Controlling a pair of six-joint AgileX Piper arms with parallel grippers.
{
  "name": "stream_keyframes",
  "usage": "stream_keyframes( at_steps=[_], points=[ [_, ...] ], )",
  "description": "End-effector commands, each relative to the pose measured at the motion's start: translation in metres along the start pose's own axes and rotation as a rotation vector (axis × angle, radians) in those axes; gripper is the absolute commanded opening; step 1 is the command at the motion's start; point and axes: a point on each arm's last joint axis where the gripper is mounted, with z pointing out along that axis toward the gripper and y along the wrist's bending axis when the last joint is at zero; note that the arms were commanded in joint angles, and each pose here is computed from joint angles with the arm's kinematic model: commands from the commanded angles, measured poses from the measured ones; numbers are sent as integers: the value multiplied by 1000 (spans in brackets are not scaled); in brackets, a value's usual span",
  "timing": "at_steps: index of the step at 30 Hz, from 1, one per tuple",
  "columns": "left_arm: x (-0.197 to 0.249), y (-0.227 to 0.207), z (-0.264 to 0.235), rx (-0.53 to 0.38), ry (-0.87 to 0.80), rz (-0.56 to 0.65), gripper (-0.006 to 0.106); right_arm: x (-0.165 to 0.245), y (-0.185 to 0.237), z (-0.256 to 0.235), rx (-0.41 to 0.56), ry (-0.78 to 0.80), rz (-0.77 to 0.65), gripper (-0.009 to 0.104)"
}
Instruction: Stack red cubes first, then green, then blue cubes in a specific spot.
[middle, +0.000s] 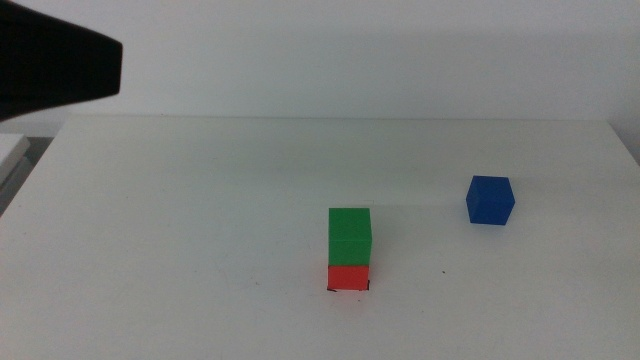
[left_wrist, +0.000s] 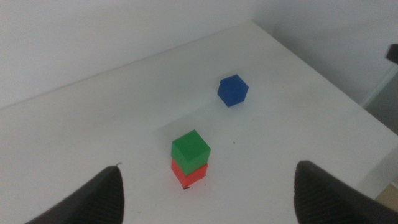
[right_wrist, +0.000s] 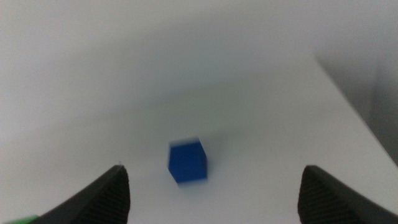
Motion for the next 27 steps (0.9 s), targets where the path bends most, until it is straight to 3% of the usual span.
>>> stream_keyframes(
  at_steps=[1, 5, 10, 16, 24, 27],
  points=[
    [-2, 0, -1, 3, -23, -4, 94, -15, 4, 12, 46, 131, -14, 93],
    [-2, 0, 0, -1, -21, -3, 94, -34, 13, 41, 51, 237, -5, 93],
    [-2, 2, 0, -25, -19, 13, 94, -47, 23, 88, -13, 276, -169, 93],
    [-2, 2, 0, -25, -19, 13, 94, -59, 48, 167, -9, 519, -251, 93],
    [-2, 2, 0, -25, -19, 13, 94, -29, 87, 262, 187, 790, -335, 93],
    [-2, 2, 0, -25, -19, 11, 94, -13, 89, 290, 208, 863, -325, 93]
  ],
)
